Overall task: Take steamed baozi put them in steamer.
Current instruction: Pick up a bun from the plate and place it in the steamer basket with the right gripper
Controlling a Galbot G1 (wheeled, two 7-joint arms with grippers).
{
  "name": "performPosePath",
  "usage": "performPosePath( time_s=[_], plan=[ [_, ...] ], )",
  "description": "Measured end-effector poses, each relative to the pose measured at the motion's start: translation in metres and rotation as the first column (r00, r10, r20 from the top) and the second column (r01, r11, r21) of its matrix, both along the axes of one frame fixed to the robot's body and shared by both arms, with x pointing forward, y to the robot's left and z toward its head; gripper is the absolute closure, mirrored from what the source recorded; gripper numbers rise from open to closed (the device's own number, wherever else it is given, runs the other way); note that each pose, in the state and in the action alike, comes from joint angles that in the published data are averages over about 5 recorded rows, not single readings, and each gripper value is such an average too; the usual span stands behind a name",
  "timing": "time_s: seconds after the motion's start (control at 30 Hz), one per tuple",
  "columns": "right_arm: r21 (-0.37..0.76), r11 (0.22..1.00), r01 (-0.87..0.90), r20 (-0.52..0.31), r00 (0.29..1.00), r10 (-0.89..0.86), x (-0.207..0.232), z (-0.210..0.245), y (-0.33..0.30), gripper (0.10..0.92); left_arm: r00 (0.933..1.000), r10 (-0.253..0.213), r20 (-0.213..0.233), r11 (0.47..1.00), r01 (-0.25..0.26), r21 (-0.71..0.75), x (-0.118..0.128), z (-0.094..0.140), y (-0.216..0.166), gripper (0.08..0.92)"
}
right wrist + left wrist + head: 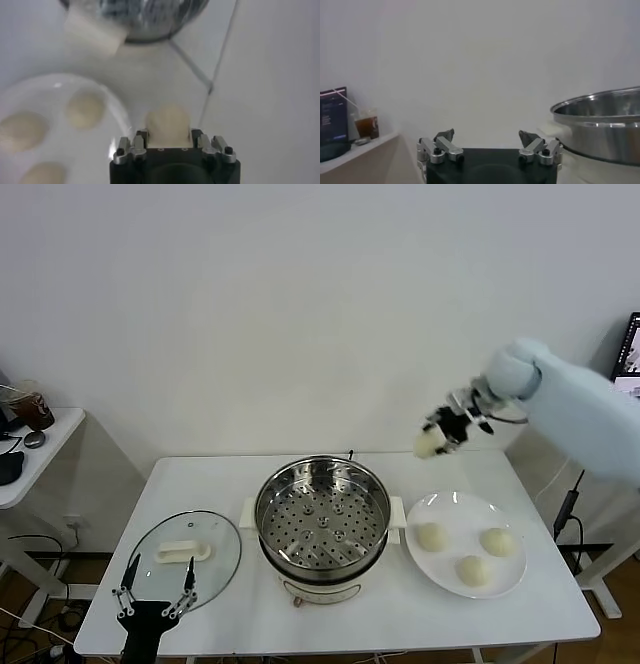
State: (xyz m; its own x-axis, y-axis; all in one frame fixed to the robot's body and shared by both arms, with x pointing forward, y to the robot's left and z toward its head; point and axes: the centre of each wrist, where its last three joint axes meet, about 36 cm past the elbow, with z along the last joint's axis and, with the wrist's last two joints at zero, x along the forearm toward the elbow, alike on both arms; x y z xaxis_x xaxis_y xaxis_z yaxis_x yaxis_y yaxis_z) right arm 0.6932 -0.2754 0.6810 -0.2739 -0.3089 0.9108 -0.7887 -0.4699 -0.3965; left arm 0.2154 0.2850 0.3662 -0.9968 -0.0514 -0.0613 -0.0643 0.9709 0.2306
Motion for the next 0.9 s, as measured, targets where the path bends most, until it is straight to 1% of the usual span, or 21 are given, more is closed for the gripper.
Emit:
performPosePath(
  time_s=[0.2,0.43,0.67,0.9],
  plan=[
    [-0.017,0.978,-0.21,-0.003,0.978,0.21,-0.003,0.006,0.077,0.492,0.9998,0.008,0.018,1.0,-0.009,0.002,0.004,0.004,0.003,0.177],
    [-0.077,0.9,-0.43,-0.021,0.903,0.429,-0.009,-0.013,0.155,0.488,0.9994,0.014,0.031,1.0,-0.014,0.007,0.006,0.01,0.004,0.177],
    [-0.156,0.8,-0.58,-0.04,0.813,0.581,-0.016,-0.042,0.199,0.488,0.9989,0.02,0.043,1.0,-0.02,0.003,0.007,0.013,0.003,0.177],
    [-0.214,0.716,-0.665,-0.032,0.737,0.675,-0.017,-0.066,0.223,0.484,0.9987,0.017,0.048,1.0,-0.017,0.0,0.009,0.014,0.001,0.177]
  ],
)
